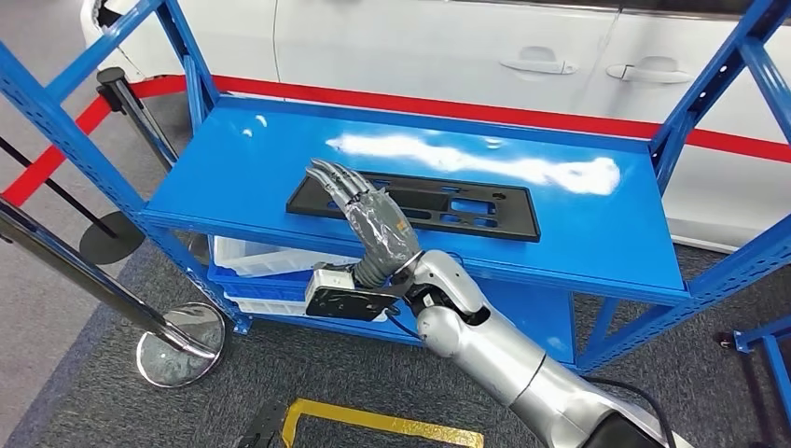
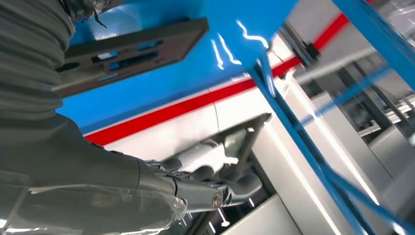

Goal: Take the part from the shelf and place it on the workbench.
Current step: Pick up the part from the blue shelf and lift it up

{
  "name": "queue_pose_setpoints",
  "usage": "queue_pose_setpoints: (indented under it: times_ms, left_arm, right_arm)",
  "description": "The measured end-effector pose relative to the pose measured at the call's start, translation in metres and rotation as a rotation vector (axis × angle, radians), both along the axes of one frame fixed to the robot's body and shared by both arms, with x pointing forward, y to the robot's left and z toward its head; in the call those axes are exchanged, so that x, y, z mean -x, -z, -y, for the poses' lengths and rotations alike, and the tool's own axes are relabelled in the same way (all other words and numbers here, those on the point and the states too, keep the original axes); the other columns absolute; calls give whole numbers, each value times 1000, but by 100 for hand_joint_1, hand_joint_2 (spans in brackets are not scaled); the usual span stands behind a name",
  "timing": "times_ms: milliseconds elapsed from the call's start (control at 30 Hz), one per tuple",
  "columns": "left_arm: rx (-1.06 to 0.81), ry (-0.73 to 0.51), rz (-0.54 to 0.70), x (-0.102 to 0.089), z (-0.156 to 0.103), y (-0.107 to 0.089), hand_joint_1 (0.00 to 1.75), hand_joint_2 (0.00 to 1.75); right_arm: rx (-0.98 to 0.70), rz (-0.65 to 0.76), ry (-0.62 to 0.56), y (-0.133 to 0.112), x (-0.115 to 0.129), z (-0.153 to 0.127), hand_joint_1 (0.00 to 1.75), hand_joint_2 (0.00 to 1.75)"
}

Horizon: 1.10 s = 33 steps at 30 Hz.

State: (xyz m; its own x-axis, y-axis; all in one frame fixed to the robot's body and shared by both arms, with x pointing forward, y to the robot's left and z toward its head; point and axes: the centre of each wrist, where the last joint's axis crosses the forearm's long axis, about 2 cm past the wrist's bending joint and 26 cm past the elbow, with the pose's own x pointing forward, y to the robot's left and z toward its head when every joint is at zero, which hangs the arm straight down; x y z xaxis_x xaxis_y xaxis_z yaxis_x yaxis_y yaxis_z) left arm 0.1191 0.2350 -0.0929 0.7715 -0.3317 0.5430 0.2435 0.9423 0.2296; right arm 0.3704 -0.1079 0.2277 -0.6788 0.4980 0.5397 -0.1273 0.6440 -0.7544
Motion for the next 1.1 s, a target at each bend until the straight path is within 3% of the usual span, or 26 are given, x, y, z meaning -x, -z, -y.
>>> queue_pose_setpoints:
  times_ms: [500, 933, 1100]
  left_arm:
    - [-5, 7, -7, -2, 3, -1, 0, 0]
    - [-25, 2, -20, 1, 2, 0, 0, 0]
    - [-39, 5, -38, 4, 2, 1, 0, 0]
  right_arm:
    - [263, -11, 192, 19, -29, 15, 0, 175]
    - [335, -69, 249, 31, -32, 17, 0, 175]
    - [375, -126, 300, 49, -26, 20, 0, 175]
